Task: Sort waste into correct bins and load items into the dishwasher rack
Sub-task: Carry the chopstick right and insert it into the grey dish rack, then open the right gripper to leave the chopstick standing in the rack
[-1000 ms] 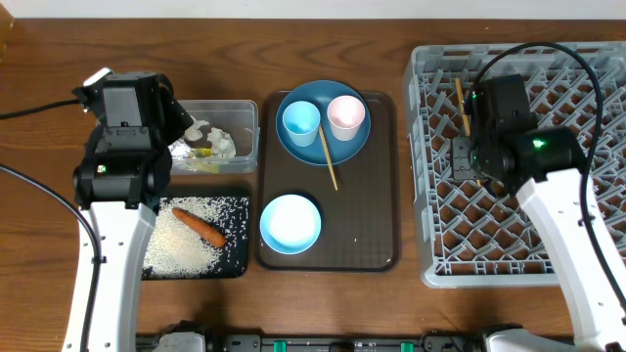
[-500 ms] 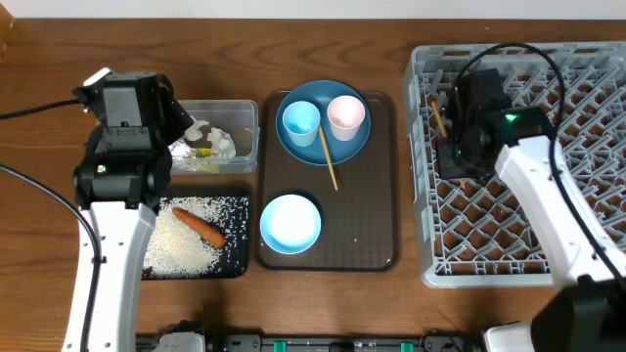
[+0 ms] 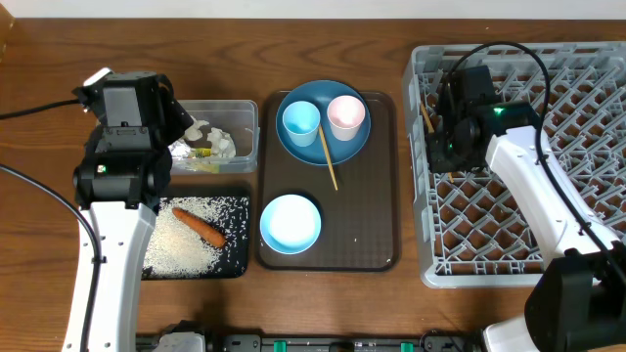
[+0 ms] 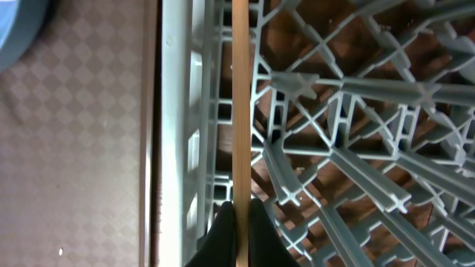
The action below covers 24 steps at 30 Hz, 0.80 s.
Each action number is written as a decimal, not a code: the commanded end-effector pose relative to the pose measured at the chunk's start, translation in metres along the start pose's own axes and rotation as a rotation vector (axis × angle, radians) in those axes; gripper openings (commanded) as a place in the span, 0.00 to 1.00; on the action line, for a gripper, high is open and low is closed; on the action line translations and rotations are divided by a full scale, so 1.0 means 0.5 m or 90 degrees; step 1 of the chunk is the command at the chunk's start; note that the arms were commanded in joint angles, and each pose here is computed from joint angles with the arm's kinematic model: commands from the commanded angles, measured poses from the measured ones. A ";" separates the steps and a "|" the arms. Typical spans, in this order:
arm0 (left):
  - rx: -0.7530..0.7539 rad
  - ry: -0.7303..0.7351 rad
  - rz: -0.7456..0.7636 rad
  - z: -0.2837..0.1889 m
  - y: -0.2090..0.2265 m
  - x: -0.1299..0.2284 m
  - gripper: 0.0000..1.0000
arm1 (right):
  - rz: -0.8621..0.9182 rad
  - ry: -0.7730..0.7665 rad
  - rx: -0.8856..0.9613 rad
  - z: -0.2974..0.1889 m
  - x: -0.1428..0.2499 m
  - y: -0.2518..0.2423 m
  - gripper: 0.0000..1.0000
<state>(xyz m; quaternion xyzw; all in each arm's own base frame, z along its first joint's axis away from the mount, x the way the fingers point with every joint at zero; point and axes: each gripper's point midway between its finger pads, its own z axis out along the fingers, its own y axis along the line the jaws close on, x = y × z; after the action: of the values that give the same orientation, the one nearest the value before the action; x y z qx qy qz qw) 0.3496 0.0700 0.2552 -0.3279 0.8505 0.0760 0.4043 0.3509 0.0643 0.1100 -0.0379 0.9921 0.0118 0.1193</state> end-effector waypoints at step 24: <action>-0.005 -0.014 0.003 -0.008 0.003 -0.016 0.98 | -0.019 -0.056 -0.105 -0.072 -0.010 0.061 0.37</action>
<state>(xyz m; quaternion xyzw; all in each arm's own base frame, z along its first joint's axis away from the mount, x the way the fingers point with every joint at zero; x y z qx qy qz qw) 0.3496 0.0700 0.2552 -0.3279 0.8505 0.0760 0.4043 0.3485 0.0738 0.1187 -0.0419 0.9902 0.0403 0.1268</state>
